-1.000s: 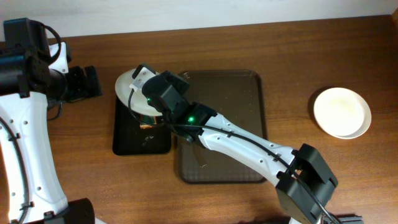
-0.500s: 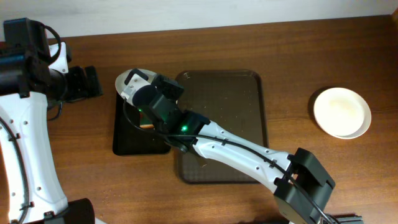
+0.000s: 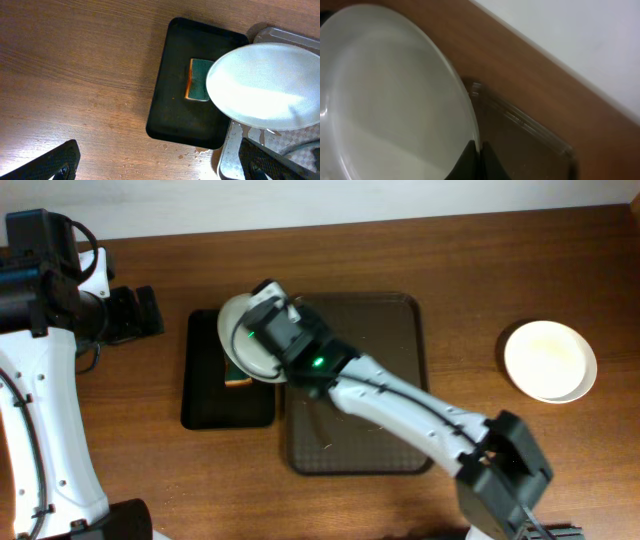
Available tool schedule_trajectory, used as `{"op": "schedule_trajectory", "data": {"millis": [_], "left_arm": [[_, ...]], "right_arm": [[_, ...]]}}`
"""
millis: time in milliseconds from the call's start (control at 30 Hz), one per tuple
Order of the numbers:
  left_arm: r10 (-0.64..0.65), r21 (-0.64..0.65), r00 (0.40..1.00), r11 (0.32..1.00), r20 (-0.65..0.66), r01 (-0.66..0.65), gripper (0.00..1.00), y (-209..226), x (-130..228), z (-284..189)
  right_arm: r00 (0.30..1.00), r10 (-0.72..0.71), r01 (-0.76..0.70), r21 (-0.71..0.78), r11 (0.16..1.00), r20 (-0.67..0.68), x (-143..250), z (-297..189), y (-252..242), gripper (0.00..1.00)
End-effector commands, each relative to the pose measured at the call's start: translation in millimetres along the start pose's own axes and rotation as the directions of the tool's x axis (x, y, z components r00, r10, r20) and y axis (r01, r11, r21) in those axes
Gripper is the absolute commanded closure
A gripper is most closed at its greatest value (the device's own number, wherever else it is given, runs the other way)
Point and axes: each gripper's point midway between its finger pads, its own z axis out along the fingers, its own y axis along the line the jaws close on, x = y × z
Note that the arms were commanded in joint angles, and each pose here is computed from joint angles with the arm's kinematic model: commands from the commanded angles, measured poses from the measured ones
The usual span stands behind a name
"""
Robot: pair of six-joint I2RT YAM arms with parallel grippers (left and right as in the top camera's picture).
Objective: Clean dirty plates on tray and stack at the side
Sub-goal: 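Carry the plate right and stack it on the plate pile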
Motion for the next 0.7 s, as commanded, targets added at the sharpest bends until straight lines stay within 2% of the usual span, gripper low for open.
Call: {"op": "schedule_trajectory", "data": {"millis": [0, 67, 133, 167, 233, 267, 333, 400, 467, 567, 600, 667], "left_arm": [[0.018, 0.007, 1.0, 1.0, 0.016, -0.018, 0.0, -0.6, 0.5, -6.5], [0.018, 0.007, 1.0, 1.0, 0.016, -0.018, 0.0, -0.6, 0.4, -6.3], [0.018, 0.007, 1.0, 1.0, 0.016, -0.018, 0.0, -0.6, 0.5, -6.5], [0.018, 0.007, 1.0, 1.0, 0.016, -0.018, 0.0, -0.6, 0.5, -6.3], [0.018, 0.007, 1.0, 1.0, 0.017, -0.018, 0.0, -0.6, 0.4, -6.5], [0.018, 0.007, 1.0, 1.0, 0.016, -0.018, 0.0, -0.6, 0.5, -6.5], [0.018, 0.007, 1.0, 1.0, 0.016, -0.018, 0.0, -0.6, 0.5, -6.3], [0.018, 0.007, 1.0, 1.0, 0.016, -0.018, 0.0, -0.6, 0.4, -6.3], [0.018, 0.007, 1.0, 1.0, 0.016, -0.018, 0.0, -0.6, 0.5, -6.5], [0.018, 0.007, 1.0, 1.0, 0.016, -0.018, 0.0, -0.6, 0.5, -6.5], [0.018, 0.007, 1.0, 1.0, 0.016, -0.018, 0.0, -0.6, 0.5, -6.3], [0.018, 0.007, 1.0, 1.0, 0.016, -0.018, 0.0, -0.6, 0.4, -6.3]], "right_arm": [[0.953, 0.301, -0.298, -0.332, 0.895, -0.044, -17.5, -27.8, -17.9, 0.96], [0.912, 0.393, -0.409, -0.344, 0.845, -0.117, -5.6, -30.9, -50.4, 0.96], [0.842, 0.495, -0.539, -0.337, 0.772, -0.213, 16.8, -34.4, -94.7, 0.96], [0.784, 0.559, -0.621, -0.317, 0.717, -0.27, 31.9, -35.8, -118.6, 0.96], [0.712, 0.62, -0.702, -0.294, 0.649, -0.331, 54.1, -37.3, -149.9, 0.96], [0.628, 0.681, -0.775, -0.226, 0.59, -0.376, 81.9, -38.0, -183.3, 0.96], [0.51, 0.764, -0.85, -0.094, 0.518, -0.396, 122.0, -43.0, -228.7, 0.96], [0.334, 0.87, -0.913, 0.105, 0.394, -0.363, 177.9, -54.5, -285.6, 0.96], [0.175, 0.939, -0.912, 0.312, 0.267, -0.295, 239.7, -68.1, -329.2, 0.96], [-0.048, 0.983, -0.862, 0.505, 0.05, -0.18, 331.2, -93.3, -364.2, 0.96], [-0.101, 0.986, -0.842, 0.54, -0.012, -0.135, 361.0, -100.2, -371.0, 0.96], [-0.154, 0.986, -0.825, 0.558, -0.093, -0.063, 401.4, -103.0, -376.6, 0.96]]}}
